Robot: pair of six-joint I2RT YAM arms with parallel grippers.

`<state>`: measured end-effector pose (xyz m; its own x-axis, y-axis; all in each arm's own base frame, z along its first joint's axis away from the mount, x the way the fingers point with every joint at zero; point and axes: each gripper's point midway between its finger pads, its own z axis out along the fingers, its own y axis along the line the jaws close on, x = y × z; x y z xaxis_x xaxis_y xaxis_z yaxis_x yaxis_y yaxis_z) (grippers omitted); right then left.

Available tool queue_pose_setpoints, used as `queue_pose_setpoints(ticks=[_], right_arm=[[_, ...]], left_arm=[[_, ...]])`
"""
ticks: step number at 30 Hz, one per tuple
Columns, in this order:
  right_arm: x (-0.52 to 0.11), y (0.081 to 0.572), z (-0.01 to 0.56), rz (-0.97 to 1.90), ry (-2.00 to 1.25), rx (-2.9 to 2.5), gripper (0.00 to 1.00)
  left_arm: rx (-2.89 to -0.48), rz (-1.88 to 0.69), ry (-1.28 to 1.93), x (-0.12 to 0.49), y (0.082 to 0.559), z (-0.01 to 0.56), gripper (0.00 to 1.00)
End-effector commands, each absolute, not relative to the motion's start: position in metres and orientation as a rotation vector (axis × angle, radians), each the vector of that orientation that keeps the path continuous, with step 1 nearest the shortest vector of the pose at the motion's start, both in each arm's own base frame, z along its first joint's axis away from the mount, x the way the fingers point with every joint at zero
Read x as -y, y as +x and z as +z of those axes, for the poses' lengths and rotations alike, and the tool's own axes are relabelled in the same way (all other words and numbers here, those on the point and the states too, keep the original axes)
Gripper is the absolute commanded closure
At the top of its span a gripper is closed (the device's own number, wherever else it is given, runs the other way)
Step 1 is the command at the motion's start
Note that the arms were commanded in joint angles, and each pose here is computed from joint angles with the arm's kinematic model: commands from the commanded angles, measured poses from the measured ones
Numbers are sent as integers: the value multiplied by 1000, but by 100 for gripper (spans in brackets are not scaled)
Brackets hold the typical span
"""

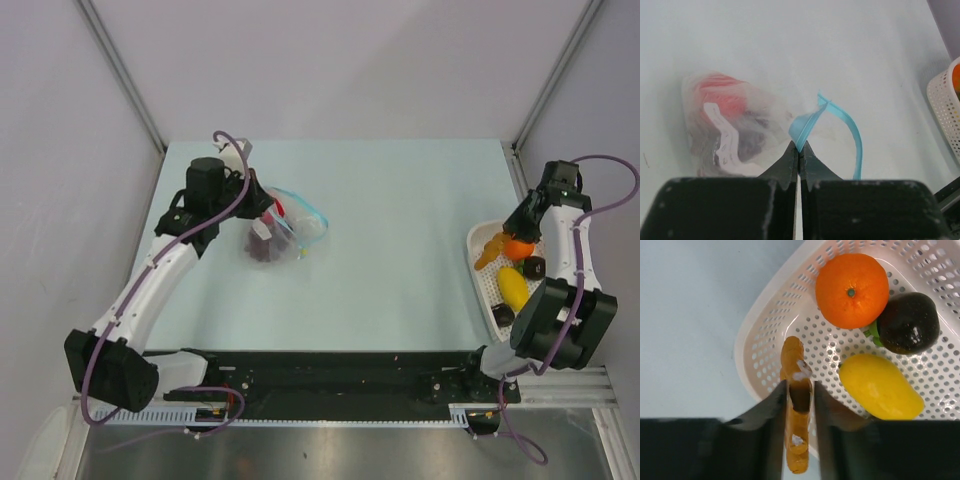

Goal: Open the zip-top bag and remove the fake food

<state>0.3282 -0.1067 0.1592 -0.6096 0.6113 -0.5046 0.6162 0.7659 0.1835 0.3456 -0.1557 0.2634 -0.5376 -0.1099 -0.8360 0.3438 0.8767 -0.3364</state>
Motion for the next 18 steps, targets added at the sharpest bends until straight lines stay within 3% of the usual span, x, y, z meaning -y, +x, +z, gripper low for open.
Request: queue_pose_setpoints(ticks=[1,3,6,11,18], right_arm=[[116,341,152,-17,851,-2413,52],[123,330,145,-93,871,-2452,40],[131,318,153,-184,887,-2446,30],[105,310,179,-171,862,-2402,29],[-54,341,213,177,490,-2347,35]], left_arm=[[-2032,-624,210,166,359,270,100],[-2042,-639,208,169,361,269,100],[-2071,-651,212,171,362,261,100],[-2104,-716,204,179,359,249,100],[-2113,-763,227,186,357,245,100]])
